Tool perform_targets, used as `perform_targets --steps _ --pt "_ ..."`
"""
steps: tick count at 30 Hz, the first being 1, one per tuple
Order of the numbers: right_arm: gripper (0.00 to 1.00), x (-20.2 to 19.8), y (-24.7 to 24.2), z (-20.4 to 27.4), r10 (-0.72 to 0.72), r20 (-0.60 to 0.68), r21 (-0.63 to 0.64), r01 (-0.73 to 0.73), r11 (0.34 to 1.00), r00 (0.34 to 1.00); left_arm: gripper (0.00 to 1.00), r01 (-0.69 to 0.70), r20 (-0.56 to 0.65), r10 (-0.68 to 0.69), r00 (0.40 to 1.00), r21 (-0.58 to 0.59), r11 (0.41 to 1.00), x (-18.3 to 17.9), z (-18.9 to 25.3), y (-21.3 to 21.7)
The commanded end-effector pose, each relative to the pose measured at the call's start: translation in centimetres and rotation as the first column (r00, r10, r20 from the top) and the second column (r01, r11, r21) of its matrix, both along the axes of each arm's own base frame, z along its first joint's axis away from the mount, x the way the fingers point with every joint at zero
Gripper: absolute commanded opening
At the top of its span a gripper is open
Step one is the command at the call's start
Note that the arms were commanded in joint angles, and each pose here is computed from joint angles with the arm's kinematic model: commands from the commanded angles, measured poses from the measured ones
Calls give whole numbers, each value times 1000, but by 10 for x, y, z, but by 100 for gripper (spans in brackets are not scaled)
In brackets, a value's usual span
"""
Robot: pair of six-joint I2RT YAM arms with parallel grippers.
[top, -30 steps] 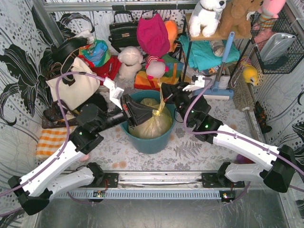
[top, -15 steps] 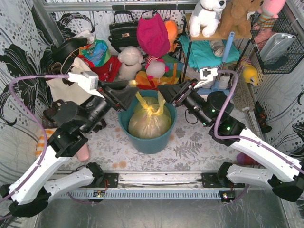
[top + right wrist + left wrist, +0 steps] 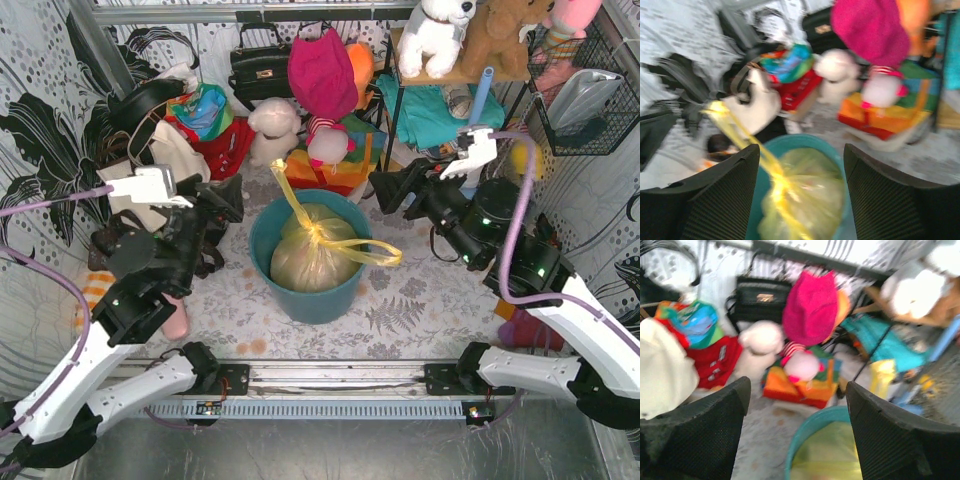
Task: Tie the trash bag
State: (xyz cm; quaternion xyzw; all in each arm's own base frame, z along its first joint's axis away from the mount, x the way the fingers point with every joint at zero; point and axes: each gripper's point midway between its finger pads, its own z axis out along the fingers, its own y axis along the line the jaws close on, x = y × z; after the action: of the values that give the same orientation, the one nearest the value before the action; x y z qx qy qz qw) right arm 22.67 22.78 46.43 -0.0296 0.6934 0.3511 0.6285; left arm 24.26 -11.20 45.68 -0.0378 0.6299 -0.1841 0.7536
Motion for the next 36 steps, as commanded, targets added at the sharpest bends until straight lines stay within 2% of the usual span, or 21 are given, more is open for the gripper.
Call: perform_targets --steps 1,6,9,14,17,23,27,29,31,34,36 --pt "71 28 -45 -59 -263 -18 -343 241 908 965 88 -214 -88 218 972 49 976 11 -46 32" --pt "86 49 -76 -102 -394 -15 -488 337 805 919 100 -331 -126 332 935 27 943 17 -91 50" --pt "98 64 -99 -133 -446 -58 -518 355 778 893 98 -376 -161 374 913 21 927 26 -115 60" --pt "97 82 -155 -193 -590 -147 -549 431 716 794 98 -439 -249 431 868 26 898 52 -170 81" --pt "97 85 -196 -227 -695 -157 -569 511 644 701 98 -501 -310 481 820 18 865 63 -209 98" --pt "97 78 -262 -303 -832 -115 -624 613 485 542 98 -614 -375 584 720 48 788 70 -275 132" --pt "97 67 -286 -351 -873 -46 -686 620 381 486 98 -631 -358 634 686 142 763 68 -310 142" --pt "97 68 -293 -360 -882 4 -690 639 339 472 98 -638 -327 645 691 144 757 66 -320 145" --pt "97 69 -295 -372 -874 23 -703 629 330 485 98 -634 -289 638 714 119 764 66 -324 145" --pt "97 78 -287 -389 -843 5 -688 613 387 538 98 -600 -210 605 768 94 794 68 -324 140" --pt "97 85 -281 -391 -818 14 -671 612 419 575 98 -569 -190 585 789 133 811 76 -324 134"
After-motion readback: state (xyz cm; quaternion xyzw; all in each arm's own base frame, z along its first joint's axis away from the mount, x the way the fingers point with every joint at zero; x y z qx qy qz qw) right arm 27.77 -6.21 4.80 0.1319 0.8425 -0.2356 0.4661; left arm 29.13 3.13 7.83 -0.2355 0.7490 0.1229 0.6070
